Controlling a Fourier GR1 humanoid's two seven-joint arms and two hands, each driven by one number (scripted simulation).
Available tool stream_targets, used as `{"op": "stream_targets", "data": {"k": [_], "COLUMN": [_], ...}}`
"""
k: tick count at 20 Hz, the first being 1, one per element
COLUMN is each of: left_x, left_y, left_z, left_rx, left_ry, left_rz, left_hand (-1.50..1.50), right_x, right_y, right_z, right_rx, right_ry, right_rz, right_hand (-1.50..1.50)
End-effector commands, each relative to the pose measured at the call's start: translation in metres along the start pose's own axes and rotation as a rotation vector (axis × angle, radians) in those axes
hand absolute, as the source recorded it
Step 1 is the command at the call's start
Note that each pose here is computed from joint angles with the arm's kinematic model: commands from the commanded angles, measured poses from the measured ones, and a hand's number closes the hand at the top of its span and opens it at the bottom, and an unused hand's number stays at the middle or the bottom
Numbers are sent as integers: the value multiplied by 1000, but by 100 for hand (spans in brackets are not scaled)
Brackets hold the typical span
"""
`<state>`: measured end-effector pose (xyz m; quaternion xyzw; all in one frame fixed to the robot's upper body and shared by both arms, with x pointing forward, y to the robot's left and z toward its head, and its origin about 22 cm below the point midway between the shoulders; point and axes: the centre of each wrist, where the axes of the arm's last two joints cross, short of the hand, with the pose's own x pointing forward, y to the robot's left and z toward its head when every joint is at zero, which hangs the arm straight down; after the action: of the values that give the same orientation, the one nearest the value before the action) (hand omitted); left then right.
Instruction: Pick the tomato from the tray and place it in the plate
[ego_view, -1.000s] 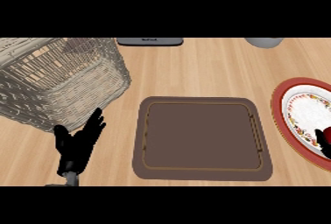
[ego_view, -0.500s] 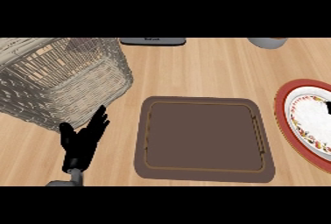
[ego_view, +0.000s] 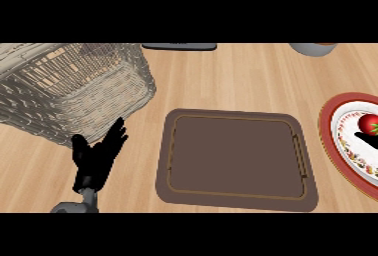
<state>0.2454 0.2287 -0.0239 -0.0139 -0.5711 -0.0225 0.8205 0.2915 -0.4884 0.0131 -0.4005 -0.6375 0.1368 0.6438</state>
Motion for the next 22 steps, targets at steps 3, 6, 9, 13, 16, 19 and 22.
{"op": "stream_targets", "data": {"k": [3, 6, 9, 13, 16, 19, 22], "left_x": [-2, -3, 3, -18, -5, -5, -30], "left_y": [1, 15, 3, 11, 2, 15, -5], "left_z": [-3, -1, 2, 15, 9, 3, 14], "left_rx": [19, 11, 18, 17, 27, 40, 40], "left_ry": [8, 14, 8, 32, 23, 18, 43], "left_rz": [-2, 3, 8, 13, 11, 2, 14], "left_hand": [0, 0, 0, 0, 0, 0, 0], "right_x": [-9, -4, -4, -35, -46, -56, -67], "right_y": [24, 16, -3, -44, -74, -102, -106], "right_z": [5, -3, -10, 15, 27, 42, 57], "right_rx": [-2, -92, -126, -126, -34, 37, 91], "right_ry": [-99, -135, -92, -55, -65, -95, -121], "right_rz": [-212, -346, -428, -486, -556, -582, -585], "right_hand": [-150, -150, -150, -150, -150, -150, -150]}}
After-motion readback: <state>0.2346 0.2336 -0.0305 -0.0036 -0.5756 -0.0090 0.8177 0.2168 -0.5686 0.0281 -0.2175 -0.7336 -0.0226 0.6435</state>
